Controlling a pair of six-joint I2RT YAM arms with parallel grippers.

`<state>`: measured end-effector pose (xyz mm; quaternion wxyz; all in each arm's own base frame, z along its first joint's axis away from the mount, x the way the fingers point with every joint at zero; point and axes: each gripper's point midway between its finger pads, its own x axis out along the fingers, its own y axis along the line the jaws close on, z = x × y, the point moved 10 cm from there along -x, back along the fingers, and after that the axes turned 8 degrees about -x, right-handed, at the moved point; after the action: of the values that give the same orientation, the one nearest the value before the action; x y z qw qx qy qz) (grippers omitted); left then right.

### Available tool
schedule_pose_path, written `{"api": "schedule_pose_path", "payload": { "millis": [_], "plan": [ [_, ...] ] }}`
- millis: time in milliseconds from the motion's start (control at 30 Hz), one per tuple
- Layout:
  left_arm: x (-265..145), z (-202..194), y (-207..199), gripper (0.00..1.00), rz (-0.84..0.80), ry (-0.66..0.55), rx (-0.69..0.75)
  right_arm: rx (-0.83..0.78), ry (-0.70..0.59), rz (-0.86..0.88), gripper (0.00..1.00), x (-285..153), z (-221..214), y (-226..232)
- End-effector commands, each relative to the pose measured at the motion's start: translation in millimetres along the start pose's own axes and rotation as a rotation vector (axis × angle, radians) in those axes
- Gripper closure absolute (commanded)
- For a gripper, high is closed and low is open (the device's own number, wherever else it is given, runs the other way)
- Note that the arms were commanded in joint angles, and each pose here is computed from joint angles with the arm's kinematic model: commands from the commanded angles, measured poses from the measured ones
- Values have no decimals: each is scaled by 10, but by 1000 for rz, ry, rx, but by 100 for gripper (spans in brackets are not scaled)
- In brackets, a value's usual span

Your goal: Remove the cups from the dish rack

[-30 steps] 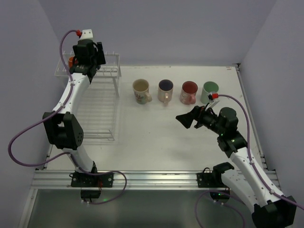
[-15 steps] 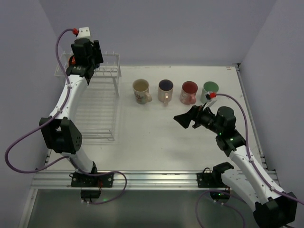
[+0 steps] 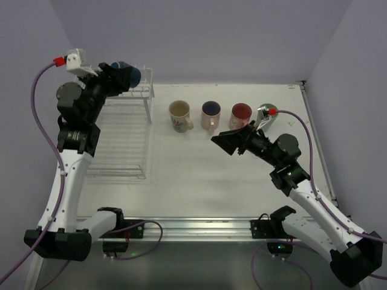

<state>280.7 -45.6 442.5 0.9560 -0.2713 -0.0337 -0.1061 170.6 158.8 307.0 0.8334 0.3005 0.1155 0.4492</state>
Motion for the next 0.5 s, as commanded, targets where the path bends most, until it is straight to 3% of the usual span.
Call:
{"api": "schedule_pose_path", "payload": {
  "millis": [0, 67, 200, 467],
  "plan": [
    [-290, -195, -366, 76, -457, 70, -277, 13, -217, 176, 7, 19, 240, 315],
    [-453, -404, -446, 76, -593, 110, -397, 9, -245, 228, 9, 84, 273, 380],
    [-748, -647, -738, 76, -732, 150, -480, -4, -223, 313, 12, 225, 335, 476],
    [-871, -990, -859, 77, -821, 182, -587, -4, -152, 413, 13, 488, 277, 666]
  ]
}}
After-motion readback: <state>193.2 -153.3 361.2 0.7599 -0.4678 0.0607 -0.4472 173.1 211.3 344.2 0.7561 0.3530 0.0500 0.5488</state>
